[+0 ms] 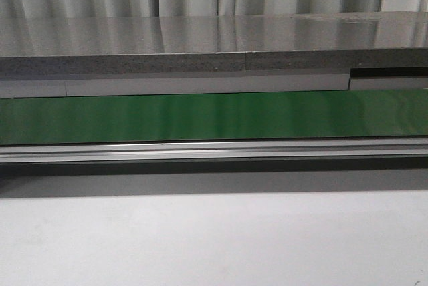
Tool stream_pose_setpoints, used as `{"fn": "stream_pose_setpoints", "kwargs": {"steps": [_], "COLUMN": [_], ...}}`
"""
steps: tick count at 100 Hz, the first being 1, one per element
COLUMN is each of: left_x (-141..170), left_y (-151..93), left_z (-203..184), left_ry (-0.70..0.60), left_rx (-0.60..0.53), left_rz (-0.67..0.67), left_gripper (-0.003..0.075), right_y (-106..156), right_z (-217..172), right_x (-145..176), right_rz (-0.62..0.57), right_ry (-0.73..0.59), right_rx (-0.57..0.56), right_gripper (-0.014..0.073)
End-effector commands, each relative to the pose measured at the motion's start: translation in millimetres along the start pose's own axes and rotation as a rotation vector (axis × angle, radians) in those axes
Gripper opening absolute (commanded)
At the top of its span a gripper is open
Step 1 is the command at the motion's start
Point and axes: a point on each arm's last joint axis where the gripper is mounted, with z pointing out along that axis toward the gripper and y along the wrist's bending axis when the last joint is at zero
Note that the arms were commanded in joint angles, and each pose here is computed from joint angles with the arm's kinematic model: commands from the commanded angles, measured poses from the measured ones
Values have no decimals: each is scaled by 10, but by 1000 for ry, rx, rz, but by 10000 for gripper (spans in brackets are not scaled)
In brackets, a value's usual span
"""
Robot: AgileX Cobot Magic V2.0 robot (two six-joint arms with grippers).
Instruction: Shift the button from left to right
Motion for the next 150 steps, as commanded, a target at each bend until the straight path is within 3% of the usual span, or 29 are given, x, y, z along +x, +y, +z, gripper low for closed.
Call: {"fn": "stream_pose_setpoints", "kwargs": {"steps": [1, 46, 83, 109, 150], "left_x": [-155, -155, -155, -155, -155], "left_y": [13, 13, 13, 13, 13], "left_z": [-16, -16, -16, -16, -16], "left_ry": [-95, -95, -95, -95, -95], "left_rx": [-13, -13, -13, -13, -13], "left_rz": [-12, -12, -12, -12, -12], "left_gripper": [-20, -20, -20, -20, -20], "right_y": [30, 888, 1556, 1940, 1961], "right_z": [-390, -936, -1290, -1449, -1827], "right_x": [-271, -773, -863, -656, 165], "right_rz": [33, -7, -79, -115, -66], "right_ry": [-158, -367, -477, -482, -500], "right_rx": [33, -65, -74, -135, -144], "right_gripper": [456, 456, 456, 456, 456]}}
